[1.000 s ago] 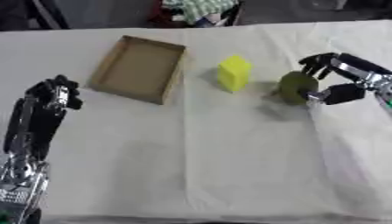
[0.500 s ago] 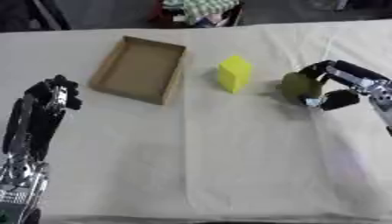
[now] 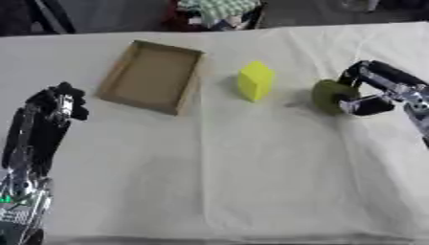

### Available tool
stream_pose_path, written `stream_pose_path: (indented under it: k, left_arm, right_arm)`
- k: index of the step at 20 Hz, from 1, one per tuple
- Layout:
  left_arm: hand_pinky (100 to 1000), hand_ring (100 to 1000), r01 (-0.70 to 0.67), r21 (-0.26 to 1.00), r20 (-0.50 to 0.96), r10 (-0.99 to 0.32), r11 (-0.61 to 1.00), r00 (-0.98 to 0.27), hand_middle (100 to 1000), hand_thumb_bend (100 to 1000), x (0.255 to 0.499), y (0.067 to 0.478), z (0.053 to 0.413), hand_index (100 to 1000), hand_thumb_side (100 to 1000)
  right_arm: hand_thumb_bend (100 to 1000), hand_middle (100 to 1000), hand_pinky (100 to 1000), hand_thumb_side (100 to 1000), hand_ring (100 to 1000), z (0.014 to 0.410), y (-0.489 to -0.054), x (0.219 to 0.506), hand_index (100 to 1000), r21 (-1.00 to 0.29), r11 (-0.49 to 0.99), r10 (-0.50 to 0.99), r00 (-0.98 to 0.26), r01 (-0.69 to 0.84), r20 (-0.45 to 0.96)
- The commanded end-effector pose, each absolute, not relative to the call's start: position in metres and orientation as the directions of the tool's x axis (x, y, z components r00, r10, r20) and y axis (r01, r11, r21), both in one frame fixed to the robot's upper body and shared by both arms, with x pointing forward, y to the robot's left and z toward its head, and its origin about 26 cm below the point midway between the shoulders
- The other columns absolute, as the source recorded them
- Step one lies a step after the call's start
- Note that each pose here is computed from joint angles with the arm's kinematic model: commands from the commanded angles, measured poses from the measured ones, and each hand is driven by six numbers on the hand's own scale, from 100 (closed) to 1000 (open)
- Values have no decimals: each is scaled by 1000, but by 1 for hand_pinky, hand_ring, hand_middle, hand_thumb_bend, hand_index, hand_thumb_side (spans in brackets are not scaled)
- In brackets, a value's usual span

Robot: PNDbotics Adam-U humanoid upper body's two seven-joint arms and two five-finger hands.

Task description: Pick up objects on the table and place them in the box.

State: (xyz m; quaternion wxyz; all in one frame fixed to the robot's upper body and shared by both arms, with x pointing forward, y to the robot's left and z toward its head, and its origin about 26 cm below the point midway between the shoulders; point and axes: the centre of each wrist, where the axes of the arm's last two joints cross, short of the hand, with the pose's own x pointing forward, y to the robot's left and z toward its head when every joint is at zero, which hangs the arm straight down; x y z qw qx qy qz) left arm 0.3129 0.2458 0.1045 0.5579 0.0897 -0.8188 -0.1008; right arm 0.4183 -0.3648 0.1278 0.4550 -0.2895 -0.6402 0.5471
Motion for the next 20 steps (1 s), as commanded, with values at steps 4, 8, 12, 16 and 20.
stream_pose_path:
  k: [4, 8, 12, 16, 20]
  left_arm:
    - [526, 487, -29, 273, 885, -263, 962, -385, 486, 100, 314, 246, 112, 600, 680]
    - [525, 487, -23, 274, 885, -262, 961, -385, 487, 100, 314, 245, 112, 600, 680]
    - [525, 488, -4, 277, 886, -257, 961, -386, 487, 100, 314, 242, 111, 599, 681]
    - [525, 488, 34, 281, 886, -246, 959, -393, 487, 100, 314, 235, 112, 599, 682]
    - [525, 488, 84, 292, 884, -236, 953, -403, 488, 100, 315, 227, 113, 599, 686]
  right_arm:
    - [100, 274, 560, 104, 566, 163, -353, 422, 374, -967, 249, 844, -501, 46, 193]
    - [100, 272, 562, 100, 565, 197, -335, 426, 372, -958, 261, 804, -576, 118, 148]
    - [100, 275, 566, 100, 564, 235, -316, 432, 375, -946, 273, 771, -628, 176, 105]
    - [100, 283, 572, 100, 567, 259, -299, 444, 381, -941, 273, 753, -653, 199, 80]
    - [100, 289, 578, 100, 569, 274, -281, 456, 387, -946, 255, 737, -673, 202, 55]
